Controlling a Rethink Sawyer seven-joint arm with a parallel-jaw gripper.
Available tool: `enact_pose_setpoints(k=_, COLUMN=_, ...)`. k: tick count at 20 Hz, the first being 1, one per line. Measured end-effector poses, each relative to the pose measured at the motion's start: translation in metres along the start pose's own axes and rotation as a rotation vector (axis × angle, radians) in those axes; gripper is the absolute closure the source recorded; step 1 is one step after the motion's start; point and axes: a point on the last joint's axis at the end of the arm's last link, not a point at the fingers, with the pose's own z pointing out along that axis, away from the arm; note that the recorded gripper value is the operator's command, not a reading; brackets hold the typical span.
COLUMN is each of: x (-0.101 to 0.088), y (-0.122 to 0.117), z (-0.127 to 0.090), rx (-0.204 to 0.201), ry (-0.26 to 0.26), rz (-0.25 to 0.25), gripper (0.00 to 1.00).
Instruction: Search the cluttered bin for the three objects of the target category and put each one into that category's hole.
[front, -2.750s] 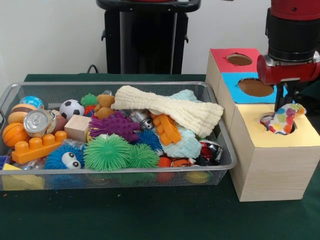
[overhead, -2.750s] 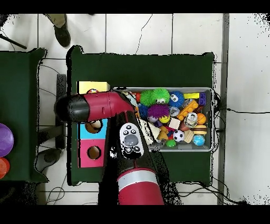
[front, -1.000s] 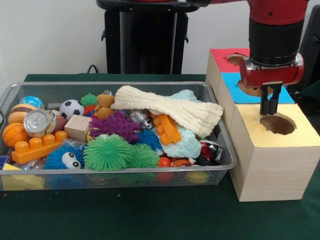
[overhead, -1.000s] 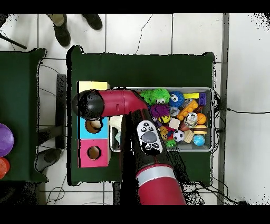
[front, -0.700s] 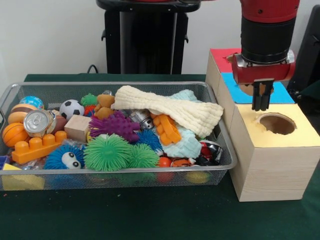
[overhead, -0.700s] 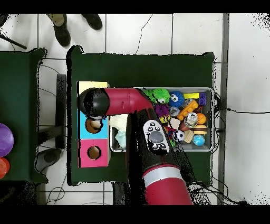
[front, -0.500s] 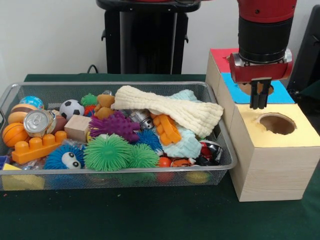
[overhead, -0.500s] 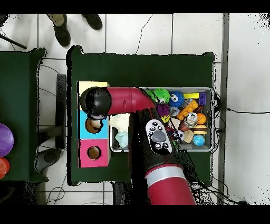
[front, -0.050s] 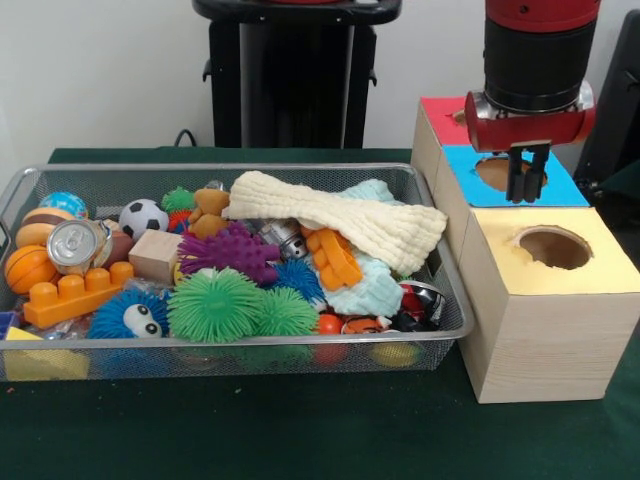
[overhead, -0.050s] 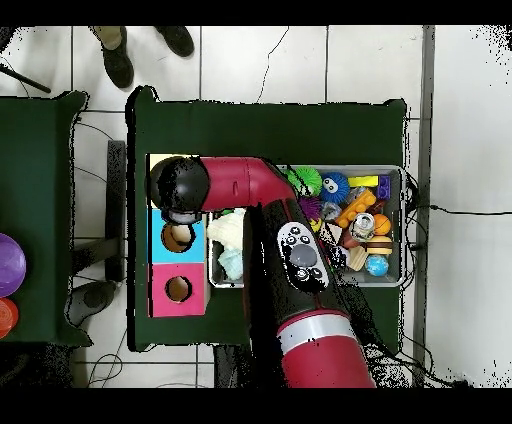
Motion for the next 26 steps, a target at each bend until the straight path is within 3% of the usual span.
enact_pose_setpoints(k=6, x=-0.015, y=-0.001, z=-0.017, rx=-0.003, ry=-0.005, rz=0.001, gripper=1.0)
enact_pose_setpoints(k=16, x=-0.048, y=-0.021, z=-0.057, rx=0.002, ry=-0.01, rz=0.023, gripper=1.0)
enact_pose_setpoints(k=23, x=-0.07, y=-0.05, z=-0.097, rx=0.064, ry=0.021, rz=0.016, gripper=1.0)
enact_pose_setpoints(k=26, x=-0.081, y=-0.062, z=-0.114, rx=0.099, ry=0.008, rz=0.001, gripper=1.0)
